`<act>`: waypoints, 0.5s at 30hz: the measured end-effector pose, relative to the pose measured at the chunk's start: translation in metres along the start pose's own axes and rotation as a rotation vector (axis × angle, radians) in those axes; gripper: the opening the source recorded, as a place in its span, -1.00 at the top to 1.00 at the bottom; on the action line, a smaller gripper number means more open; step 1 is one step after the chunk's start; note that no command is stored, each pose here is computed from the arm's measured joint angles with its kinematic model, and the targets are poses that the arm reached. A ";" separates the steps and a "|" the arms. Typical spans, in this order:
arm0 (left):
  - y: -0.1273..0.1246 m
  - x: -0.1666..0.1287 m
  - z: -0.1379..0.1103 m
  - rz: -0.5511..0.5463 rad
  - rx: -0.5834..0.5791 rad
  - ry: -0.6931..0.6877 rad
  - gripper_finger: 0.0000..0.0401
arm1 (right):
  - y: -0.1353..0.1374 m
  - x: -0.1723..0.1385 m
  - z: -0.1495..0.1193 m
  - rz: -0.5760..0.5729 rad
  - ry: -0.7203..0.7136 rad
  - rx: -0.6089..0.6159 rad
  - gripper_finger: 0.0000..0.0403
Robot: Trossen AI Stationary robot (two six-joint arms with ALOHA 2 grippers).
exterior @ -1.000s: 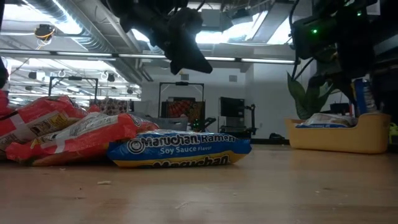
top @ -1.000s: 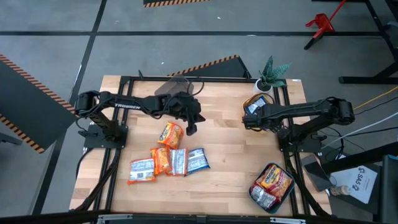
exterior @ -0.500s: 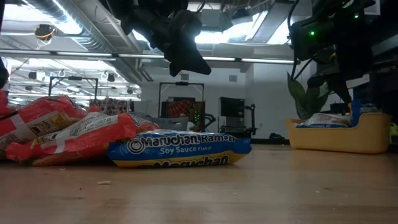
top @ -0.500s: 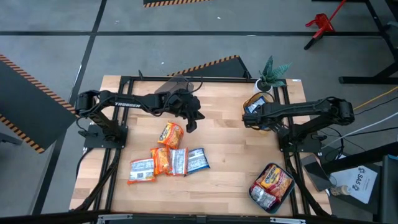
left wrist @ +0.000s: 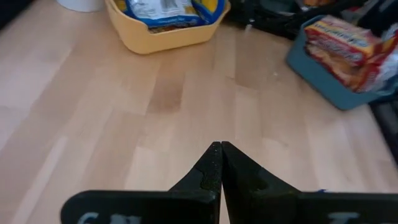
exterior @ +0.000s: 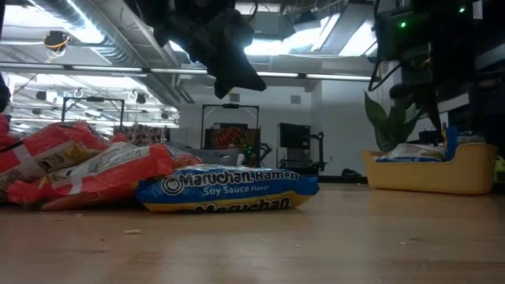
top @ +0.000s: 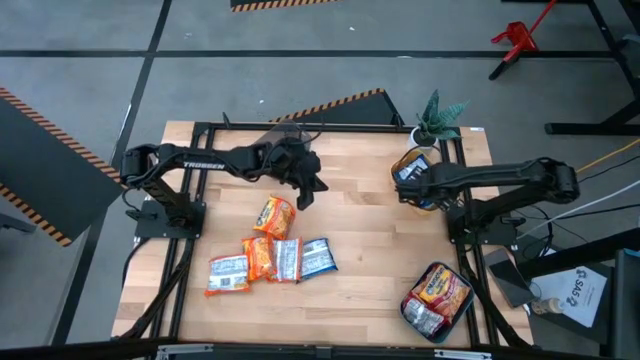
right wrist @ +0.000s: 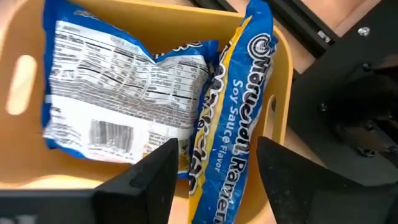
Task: Sort Maruchan noodles
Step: Put the blue noodle pack into the yellow bin
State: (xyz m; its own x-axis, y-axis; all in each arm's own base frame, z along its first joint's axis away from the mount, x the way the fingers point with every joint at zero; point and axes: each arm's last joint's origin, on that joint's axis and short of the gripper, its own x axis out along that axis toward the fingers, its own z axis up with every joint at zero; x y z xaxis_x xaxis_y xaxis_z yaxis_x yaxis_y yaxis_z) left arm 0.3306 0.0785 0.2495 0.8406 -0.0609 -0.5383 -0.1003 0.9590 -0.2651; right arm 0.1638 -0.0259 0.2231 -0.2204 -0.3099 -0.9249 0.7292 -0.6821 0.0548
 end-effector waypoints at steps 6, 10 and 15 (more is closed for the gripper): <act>0.007 -0.002 0.001 -0.036 -0.030 -0.001 1.00 | -0.005 -0.006 0.009 0.060 0.001 -0.034 0.00; 0.009 -0.010 0.004 -0.072 -0.036 -0.012 1.00 | -0.009 -0.011 0.015 0.123 0.004 -0.069 0.00; 0.010 -0.019 0.009 -0.092 -0.042 -0.041 1.00 | -0.015 -0.018 0.025 0.193 -0.003 -0.159 0.00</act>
State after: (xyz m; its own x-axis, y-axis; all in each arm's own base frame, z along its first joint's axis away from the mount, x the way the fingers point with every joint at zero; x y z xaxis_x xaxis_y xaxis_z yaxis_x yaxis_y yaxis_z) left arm 0.3188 0.0915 0.2645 0.8683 -0.1361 -0.4770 -0.0430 0.9373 -0.3457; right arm 0.1405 -0.0265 0.2482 -0.0687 -0.4267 -0.9018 0.8506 -0.4974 0.1705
